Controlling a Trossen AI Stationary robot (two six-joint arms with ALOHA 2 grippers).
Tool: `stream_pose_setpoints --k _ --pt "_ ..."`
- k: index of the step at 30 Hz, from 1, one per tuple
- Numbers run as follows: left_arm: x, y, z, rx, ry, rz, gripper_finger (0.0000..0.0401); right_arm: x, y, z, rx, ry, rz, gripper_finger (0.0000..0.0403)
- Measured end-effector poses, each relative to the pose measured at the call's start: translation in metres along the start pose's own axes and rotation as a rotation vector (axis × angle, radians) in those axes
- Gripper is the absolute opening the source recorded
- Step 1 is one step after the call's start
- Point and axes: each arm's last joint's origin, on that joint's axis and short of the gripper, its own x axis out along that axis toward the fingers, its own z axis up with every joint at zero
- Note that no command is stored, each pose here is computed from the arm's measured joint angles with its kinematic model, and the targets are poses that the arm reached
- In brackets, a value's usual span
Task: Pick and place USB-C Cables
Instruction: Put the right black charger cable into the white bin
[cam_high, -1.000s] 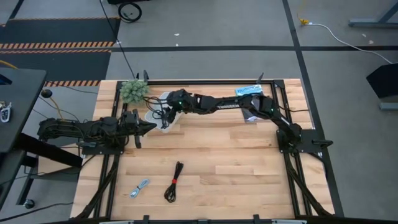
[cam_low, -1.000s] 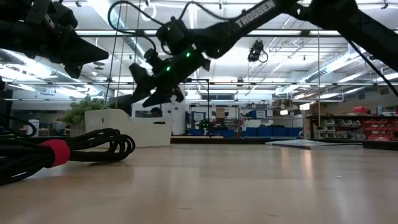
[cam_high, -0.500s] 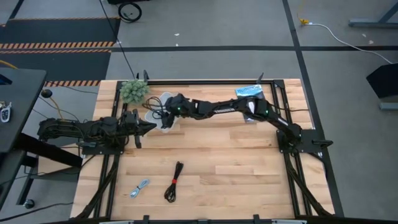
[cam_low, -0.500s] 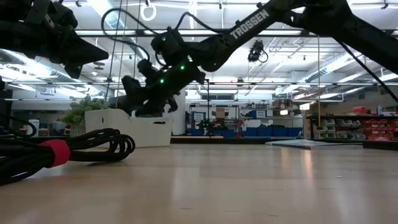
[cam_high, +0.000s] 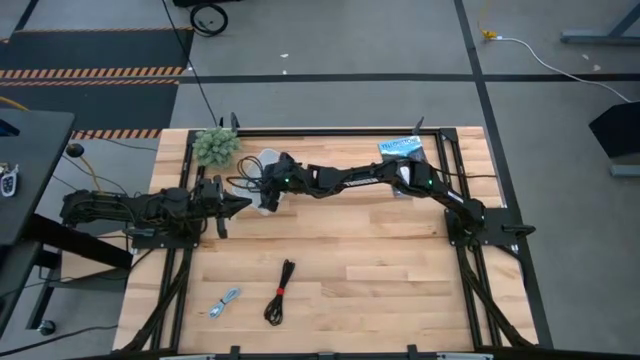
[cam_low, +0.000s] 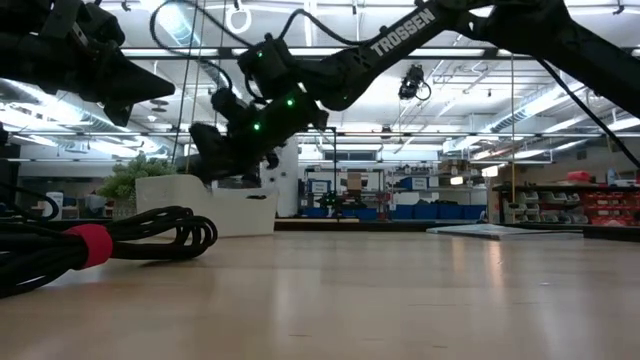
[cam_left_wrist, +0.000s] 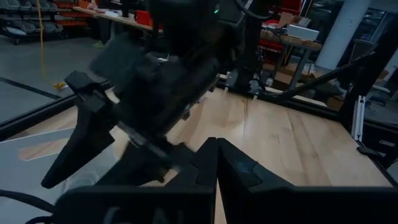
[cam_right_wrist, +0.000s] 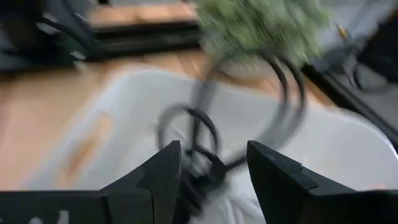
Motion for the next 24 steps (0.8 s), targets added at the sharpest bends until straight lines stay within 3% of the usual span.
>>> stream_pose_setpoints --k 7,16,24 --pt "0.0 0.0 0.0 0.0 0.0 0.0 0.0011 0.002 0.003 -0.004 -0.055 0.029 0.116 0.019" --pt "0.0 0.0 0.0 0.0 0.0 0.0 0.0011 0.006 0.001 -0.015 -0.102 0.096 0.026 0.0183" --pt "0.0 0.0 0.0 0.0 0.0 0.0 0.0011 0.006 0.0 -0.017 -0.144 0.113 0.017 0.0093"
